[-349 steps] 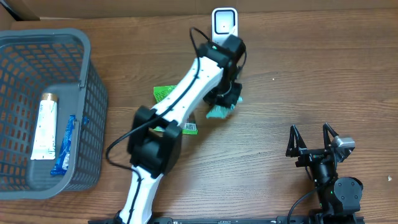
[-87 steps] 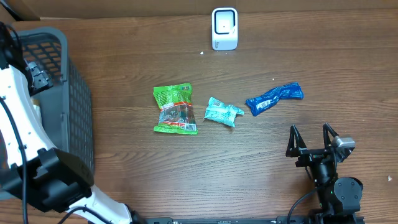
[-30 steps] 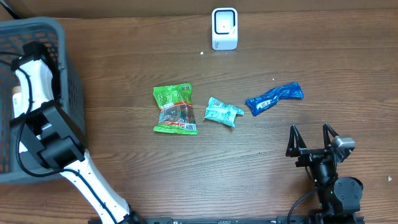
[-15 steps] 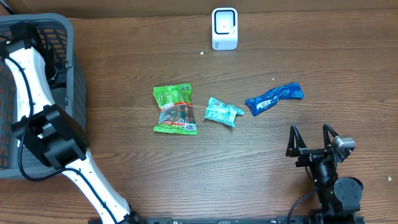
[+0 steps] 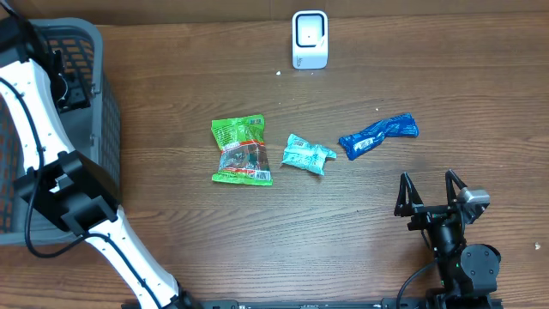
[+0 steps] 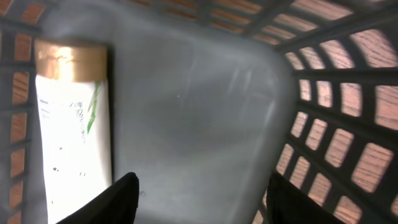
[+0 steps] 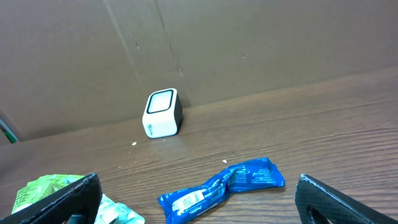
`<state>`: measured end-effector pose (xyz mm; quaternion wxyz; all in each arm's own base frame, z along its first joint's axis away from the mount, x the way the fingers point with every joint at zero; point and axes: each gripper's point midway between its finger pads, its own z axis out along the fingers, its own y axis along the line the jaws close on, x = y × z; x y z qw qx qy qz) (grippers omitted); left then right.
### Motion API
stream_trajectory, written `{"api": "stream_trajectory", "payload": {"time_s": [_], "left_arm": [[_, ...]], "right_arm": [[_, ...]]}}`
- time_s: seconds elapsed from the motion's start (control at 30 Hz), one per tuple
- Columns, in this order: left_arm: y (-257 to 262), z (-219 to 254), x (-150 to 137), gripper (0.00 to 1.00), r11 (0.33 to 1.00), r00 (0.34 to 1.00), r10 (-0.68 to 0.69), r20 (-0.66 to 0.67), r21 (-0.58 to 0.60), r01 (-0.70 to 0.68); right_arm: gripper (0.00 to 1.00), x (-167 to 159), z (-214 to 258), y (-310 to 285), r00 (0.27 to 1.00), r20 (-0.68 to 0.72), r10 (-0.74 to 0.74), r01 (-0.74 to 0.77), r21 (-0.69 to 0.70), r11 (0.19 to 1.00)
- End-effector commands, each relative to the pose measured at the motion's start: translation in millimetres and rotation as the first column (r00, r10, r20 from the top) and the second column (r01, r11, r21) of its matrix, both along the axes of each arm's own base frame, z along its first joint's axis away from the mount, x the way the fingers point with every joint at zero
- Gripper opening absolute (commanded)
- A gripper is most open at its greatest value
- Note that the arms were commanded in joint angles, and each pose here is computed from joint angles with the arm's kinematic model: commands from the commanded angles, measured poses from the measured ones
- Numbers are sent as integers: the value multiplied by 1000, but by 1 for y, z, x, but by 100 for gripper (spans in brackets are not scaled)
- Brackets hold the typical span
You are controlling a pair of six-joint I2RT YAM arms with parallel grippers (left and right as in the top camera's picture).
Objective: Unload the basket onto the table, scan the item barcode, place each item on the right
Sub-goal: 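Reach the left gripper into the basket and grasp the white tube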
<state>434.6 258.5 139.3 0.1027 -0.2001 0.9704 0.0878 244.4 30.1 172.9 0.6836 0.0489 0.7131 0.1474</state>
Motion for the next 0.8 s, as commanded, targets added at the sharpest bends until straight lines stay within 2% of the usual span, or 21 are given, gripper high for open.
{"api": "stream_trajectory", "payload": {"time_s": [0.0,0.13,0.23,0.37,0.5,0.77], "left_arm": [[6,15,-8,55,999,999,30,32,-20,-30],[3,41,-9,56,999,994,29,105,-37,-26],[2,68,-11,58,1000,987,26,161,-7,-26],[2,100,-15,68,999,974,4,225,41,-14],[10,96,-22,69,999,980,-18,200,49,8],[56,81,-72,67,995,985,103,141,-7,-103]], "right_arm": [[100,0,-3,0,1000,0,-3,3,0,1000],[100,0,-3,0,1000,0,-3,3,0,1000],[100,0,-3,0,1000,0,-3,3,0,1000],[100,0,-3,0,1000,0,-3,3,0,1000],[100,0,-3,0,1000,0,-3,3,0,1000],[100,0,-3,0,1000,0,-3,3,0,1000]]}}
